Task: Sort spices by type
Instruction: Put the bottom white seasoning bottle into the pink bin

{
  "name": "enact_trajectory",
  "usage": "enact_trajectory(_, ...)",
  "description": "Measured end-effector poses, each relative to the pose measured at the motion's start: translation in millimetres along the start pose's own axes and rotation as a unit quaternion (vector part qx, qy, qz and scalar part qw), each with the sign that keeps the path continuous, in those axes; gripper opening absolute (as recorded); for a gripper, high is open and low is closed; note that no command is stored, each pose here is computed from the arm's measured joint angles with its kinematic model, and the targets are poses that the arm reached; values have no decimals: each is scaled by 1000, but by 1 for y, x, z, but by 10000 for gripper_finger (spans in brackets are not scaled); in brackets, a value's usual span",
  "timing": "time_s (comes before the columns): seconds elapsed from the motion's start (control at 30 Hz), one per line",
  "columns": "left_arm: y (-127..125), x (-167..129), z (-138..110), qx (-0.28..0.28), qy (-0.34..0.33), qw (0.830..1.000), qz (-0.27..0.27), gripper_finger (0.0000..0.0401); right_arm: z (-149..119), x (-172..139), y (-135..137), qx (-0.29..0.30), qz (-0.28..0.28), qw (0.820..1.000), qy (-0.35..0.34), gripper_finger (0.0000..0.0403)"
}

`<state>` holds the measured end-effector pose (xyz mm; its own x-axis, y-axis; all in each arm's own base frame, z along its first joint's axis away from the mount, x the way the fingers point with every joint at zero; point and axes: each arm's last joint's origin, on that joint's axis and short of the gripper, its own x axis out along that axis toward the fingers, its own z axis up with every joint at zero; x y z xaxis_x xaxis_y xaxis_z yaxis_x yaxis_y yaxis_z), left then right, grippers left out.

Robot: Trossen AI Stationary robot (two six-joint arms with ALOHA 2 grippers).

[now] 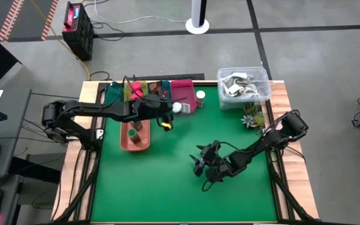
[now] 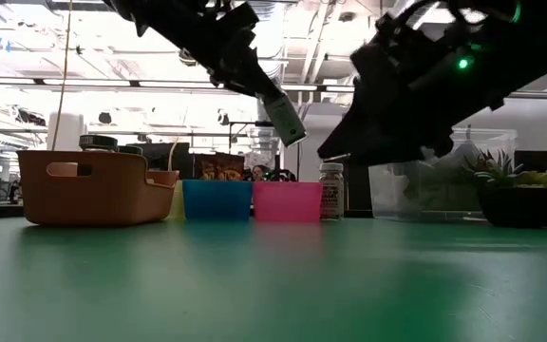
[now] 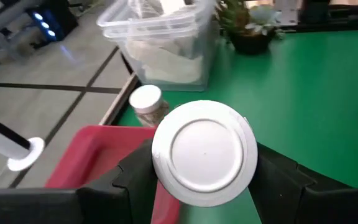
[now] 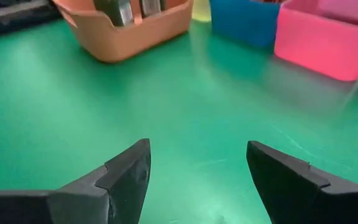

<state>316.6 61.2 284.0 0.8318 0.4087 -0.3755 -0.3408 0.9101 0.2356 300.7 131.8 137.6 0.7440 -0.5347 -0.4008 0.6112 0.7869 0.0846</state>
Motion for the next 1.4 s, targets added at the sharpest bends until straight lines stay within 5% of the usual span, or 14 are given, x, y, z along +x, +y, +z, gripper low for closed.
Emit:
enact_trajectory(0.43, 68, 11, -5, -34, -26, 998, 50, 202, 28, 58, -33, -84, 47, 993, 68, 292)
enact_trajectory(0.57, 89, 11, -11, -47, -22, 996, 66, 202, 37, 47, -45, -116, 39, 991, 61, 292)
enact_trajectory(0.93, 117, 25, -16, -65, -15, 994, 91, 202, 33, 14, -109, -36, 96, 993, -65, 292)
enact_trajectory(1.4, 147, 86, -6, -47, 76, 992, 93, 202, 30, 15, -113, -38, 107, 992, -62, 292)
